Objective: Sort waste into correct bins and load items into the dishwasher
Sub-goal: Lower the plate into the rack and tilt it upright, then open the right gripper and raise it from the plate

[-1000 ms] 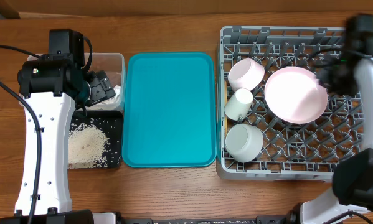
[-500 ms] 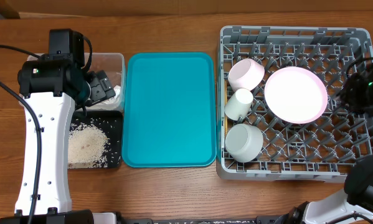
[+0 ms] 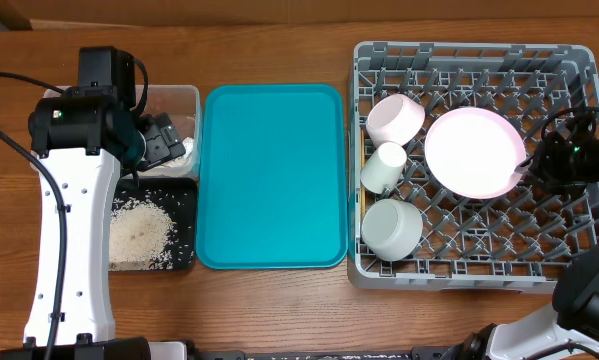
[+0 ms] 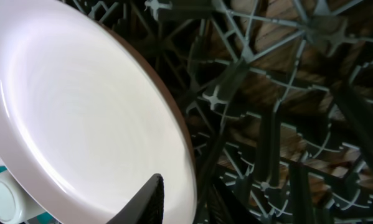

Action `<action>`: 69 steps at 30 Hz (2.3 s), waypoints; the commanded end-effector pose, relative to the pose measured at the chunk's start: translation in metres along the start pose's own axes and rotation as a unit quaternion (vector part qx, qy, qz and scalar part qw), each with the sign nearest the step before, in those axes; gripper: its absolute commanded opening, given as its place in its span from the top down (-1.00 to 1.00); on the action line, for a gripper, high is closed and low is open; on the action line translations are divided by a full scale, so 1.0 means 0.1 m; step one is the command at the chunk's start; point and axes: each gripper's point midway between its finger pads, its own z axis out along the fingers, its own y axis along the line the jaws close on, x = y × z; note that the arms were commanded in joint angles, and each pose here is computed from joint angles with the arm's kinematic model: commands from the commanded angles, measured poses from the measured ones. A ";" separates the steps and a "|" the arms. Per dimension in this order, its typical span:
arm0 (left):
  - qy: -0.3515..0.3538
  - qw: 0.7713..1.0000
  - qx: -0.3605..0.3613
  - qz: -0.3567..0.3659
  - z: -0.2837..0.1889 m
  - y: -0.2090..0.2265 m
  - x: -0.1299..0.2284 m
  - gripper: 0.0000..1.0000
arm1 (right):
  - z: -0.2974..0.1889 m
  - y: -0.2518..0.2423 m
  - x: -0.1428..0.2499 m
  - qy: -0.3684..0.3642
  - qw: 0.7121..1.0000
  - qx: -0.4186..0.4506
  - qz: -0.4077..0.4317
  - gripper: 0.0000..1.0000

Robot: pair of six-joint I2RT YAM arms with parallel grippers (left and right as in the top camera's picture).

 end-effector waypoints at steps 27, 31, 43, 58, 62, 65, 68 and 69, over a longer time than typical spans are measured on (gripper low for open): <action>-0.004 1.000 -0.001 -0.002 -0.01 0.00 -0.03 -1.00 | -1.46 0.27 -0.06 -0.179 0.972 0.153 0.013 0.92; -0.004 1.000 -0.001 -0.002 -0.01 0.00 -0.03 -1.00 | -1.79 0.53 0.06 -0.266 0.936 0.228 -0.023 0.92; -0.004 1.000 -0.001 -0.002 -0.01 0.00 -0.03 -1.00 | -1.63 0.99 0.45 -0.366 0.824 0.414 -0.124 0.92; -0.004 1.000 -0.001 -0.002 -0.01 0.00 -0.03 -1.00 | -0.87 0.95 0.57 -0.333 0.830 0.418 -0.156 0.92; -0.004 1.000 -0.001 -0.002 -0.01 0.00 -0.03 -1.00 | -0.75 0.88 0.60 -0.326 0.833 0.420 -0.150 0.92; -0.004 1.000 -0.001 -0.002 -0.01 0.00 -0.03 -1.00 | -0.68 0.88 0.62 -0.319 0.839 0.415 -0.150 0.92; -0.004 1.000 -0.001 -0.002 -0.01 0.00 -0.03 -1.00 | -0.65 0.89 0.63 -0.314 0.845 0.407 -0.148 0.89; -0.004 1.000 -0.001 -0.002 -0.01 0.00 -0.03 -1.00 | -0.65 0.89 0.63 -0.314 0.844 0.408 -0.149 0.89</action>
